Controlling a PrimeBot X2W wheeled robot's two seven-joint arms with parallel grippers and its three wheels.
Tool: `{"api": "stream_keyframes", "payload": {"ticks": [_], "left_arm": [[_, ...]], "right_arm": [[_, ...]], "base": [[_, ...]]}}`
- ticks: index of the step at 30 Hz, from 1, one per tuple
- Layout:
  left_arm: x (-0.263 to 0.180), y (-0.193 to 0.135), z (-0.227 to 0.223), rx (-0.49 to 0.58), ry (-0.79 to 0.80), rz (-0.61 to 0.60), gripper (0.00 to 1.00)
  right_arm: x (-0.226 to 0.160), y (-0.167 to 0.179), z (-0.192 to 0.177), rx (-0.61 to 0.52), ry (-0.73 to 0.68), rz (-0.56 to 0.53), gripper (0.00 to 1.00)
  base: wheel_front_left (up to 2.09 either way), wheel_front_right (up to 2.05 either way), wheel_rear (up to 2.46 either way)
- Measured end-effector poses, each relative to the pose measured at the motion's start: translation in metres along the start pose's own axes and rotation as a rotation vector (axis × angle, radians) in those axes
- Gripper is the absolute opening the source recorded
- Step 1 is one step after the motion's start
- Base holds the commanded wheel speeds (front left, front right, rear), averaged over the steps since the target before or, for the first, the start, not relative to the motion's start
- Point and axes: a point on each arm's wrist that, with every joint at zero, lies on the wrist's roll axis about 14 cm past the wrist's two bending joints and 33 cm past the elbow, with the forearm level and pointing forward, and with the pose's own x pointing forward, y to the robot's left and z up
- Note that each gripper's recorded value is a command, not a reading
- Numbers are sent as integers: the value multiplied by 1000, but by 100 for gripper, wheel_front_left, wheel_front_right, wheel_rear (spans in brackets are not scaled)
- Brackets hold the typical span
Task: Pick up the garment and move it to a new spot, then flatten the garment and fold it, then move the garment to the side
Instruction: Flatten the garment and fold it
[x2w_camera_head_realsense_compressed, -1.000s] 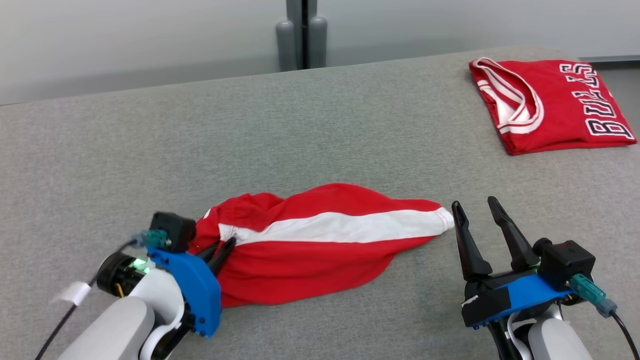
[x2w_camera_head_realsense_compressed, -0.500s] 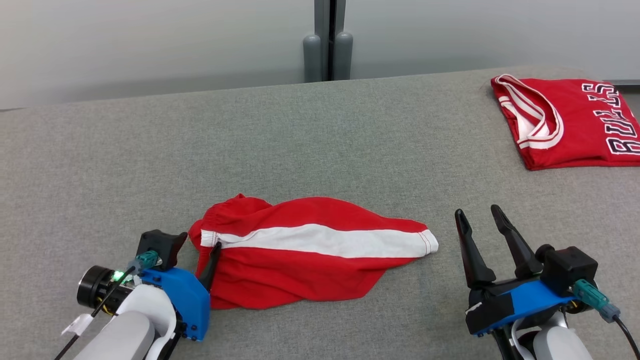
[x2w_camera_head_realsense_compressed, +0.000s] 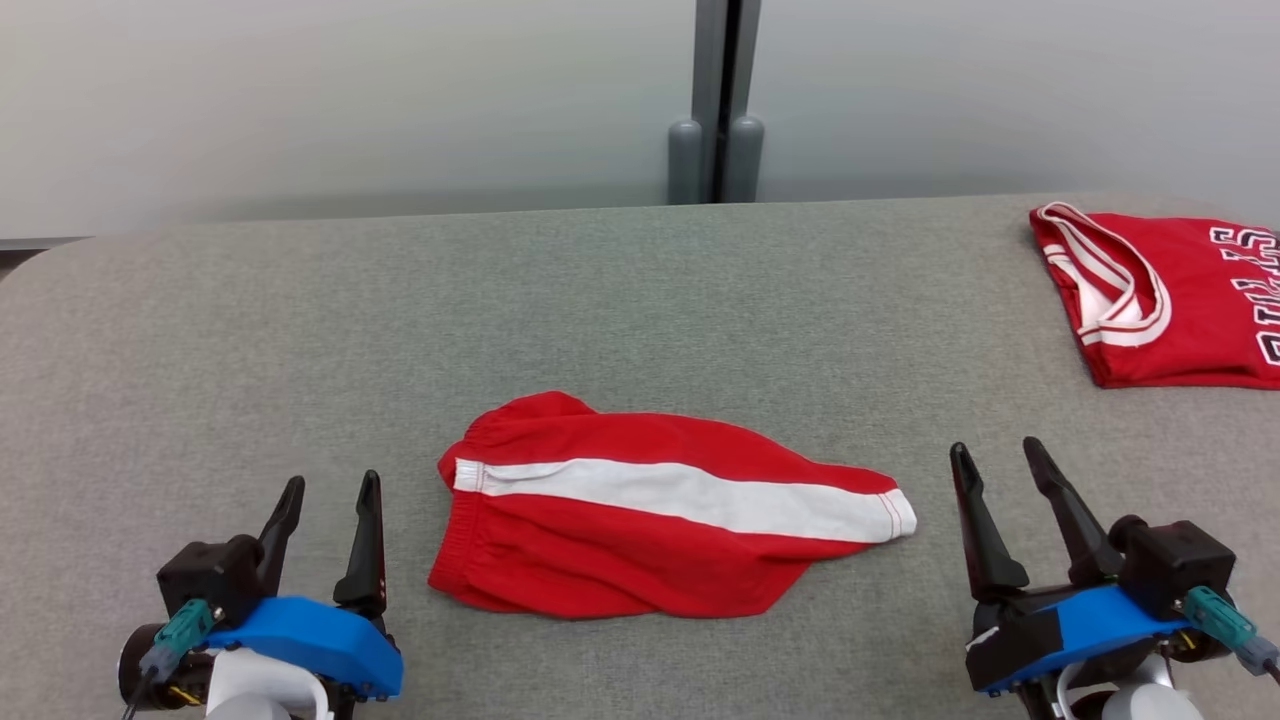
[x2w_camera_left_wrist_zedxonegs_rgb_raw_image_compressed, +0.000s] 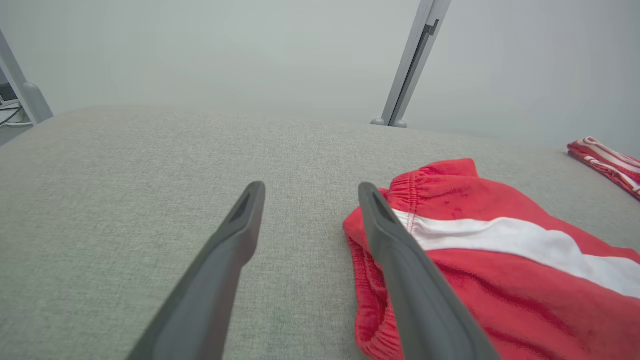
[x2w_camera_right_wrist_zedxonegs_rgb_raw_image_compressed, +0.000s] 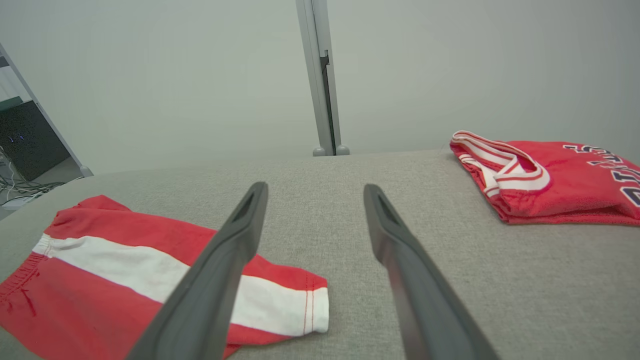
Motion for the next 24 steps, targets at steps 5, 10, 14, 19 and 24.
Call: {"api": "stream_keyframes", "payload": {"ticks": [5, 10, 14, 19, 24], "left_arm": [[-15, 8, 17, -26, -97, 51, 100], [-24, 9, 48, -3, -218, 80, 100], [-38, 4, 52, 9, -262, 85, 100], [-48, 0, 44, 48, -257, 65, 100], [-51, -4, 32, 64, -230, 39, 100]], "right_arm": [[0, 2, 2, -4, -5, 7, 100], [-1, 6, 4, -3, -7, 18, 100], [-6, 6, 2, 4, 0, 17, 100], [-11, 5, -2, 7, 7, 12, 100], [-18, 1, -3, 5, 4, -4, 100]], "base": [[0, 0, 0], [0, 0, 0], [0, 0, 0], [0, 0, 0], [0, 0, 0]]}}
